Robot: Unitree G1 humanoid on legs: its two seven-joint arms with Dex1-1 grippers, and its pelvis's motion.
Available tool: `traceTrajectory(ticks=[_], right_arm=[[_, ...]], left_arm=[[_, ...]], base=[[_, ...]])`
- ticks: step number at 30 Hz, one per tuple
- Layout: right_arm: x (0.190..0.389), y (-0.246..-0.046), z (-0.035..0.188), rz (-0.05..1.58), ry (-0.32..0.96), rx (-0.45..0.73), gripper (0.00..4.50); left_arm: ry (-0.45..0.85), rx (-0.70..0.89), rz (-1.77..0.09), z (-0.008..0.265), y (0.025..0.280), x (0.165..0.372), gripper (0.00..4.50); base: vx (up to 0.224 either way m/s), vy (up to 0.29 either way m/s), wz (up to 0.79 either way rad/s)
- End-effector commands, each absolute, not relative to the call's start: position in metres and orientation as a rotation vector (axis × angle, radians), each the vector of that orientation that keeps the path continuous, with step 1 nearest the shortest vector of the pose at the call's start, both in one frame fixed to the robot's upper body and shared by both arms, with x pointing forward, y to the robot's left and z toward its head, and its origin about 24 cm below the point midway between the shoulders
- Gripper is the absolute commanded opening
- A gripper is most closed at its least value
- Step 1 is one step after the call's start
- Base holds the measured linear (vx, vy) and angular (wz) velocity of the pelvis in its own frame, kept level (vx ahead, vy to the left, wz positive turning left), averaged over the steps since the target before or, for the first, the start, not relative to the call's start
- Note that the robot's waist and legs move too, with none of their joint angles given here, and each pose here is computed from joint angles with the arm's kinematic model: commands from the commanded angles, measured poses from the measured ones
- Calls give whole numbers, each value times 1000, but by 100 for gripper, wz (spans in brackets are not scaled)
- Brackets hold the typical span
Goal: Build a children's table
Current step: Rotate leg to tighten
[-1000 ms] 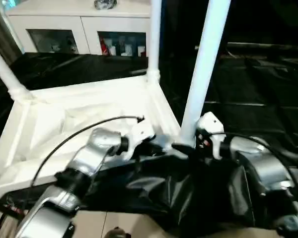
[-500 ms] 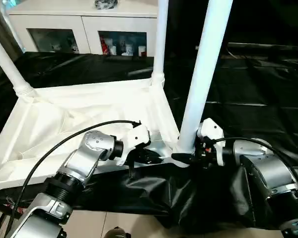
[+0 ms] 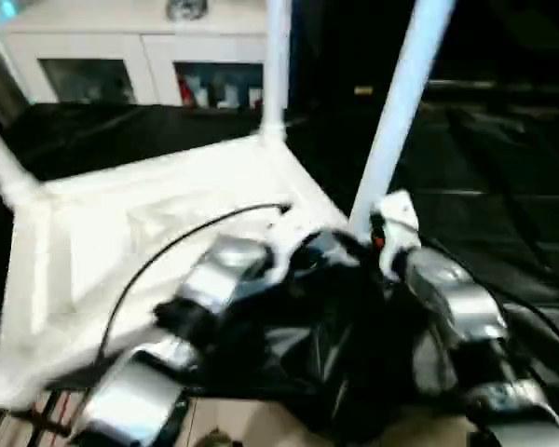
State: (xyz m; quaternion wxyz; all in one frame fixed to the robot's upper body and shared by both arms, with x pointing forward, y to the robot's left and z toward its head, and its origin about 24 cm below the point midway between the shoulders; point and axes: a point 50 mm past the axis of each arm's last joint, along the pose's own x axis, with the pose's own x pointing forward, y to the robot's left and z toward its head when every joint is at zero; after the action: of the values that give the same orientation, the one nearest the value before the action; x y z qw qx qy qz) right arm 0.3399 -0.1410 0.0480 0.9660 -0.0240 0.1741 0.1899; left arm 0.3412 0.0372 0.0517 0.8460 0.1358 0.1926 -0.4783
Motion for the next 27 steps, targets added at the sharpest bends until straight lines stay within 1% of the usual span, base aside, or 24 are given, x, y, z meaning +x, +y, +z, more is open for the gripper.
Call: traceTrajectory(ticks=[1, 2, 3, 4, 5, 7, 10, 13, 14, 15, 16, 17, 19, 21, 23, 25, 27], right_arm=[[334, -117, 31, 429, 431, 9, 307], [335, -109, 33, 447, 424, 58, 328], [335, -109, 33, 447, 424, 58, 328], [336, -104, 35, 472, 412, 53, 344], [336, -101, 38, 501, 392, 13, 351], [337, -100, 40, 516, 380, -9, 370], [335, -101, 45, 576, 348, -66, 370], [333, -107, 49, 656, 322, -96, 370], [329, -111, 52, 719, 305, -135, 370], [323, -119, 56, 813, 287, -200, 370], [323, -119, 56, 813, 287, -200, 370], [319, -124, 58, 863, 287, -234, 370], [314, -130, 59, 913, 289, -266, 370], [306, -141, 63, 1009, 301, -311, 370], [302, -149, 67, 1064, 307, -316, 370], [301, -151, 69, 1078, 307, -312, 370], [297, -156, 72, 1122, 314, -298, 370]], left_arm=[[295, 274, -940, 76, 26, 353, 0], [285, 282, -956, 78, 20, 353, 0], [285, 282, -956, 78, 20, 353, 0], [275, 283, -978, 79, 17, 352, 0], [264, 281, -1005, 81, 15, 351, 0], [260, 284, -1018, 80, 15, 351, 0], [239, 298, -1073, 79, 19, 348, 0], [224, 300, -1149, 77, 26, 343, 0], [217, 304, -1197, 77, 32, 339, 0], [215, 302, -1267, 76, 40, 333, 0], [215, 302, -1267, 76, 40, 333, 0], [219, 302, -1298, 75, 45, 330, 0], [227, 307, -1326, 75, 51, 327, 0], [240, 321, -1374, 74, 63, 321, 0], [246, 331, -1408, 74, 71, 317, 0], [245, 336, -1418, 75, 73, 316, 0], [250, 334, -1451, 75, 79, 310, 0]], base=[[0, 0, 0], [0, 0, 0], [0, 0, 0], [0, 0, 0], [0, 0, 0], [0, 0, 0], [0, 0, 0], [0, 0, 0], [0, 0, 0], [0, 0, 0], [0, 0, 0], [0, 0, 0], [0, 0, 0], [0, 0, 0], [0, 0, 0], [0, 0, 0], [0, 0, 0]])
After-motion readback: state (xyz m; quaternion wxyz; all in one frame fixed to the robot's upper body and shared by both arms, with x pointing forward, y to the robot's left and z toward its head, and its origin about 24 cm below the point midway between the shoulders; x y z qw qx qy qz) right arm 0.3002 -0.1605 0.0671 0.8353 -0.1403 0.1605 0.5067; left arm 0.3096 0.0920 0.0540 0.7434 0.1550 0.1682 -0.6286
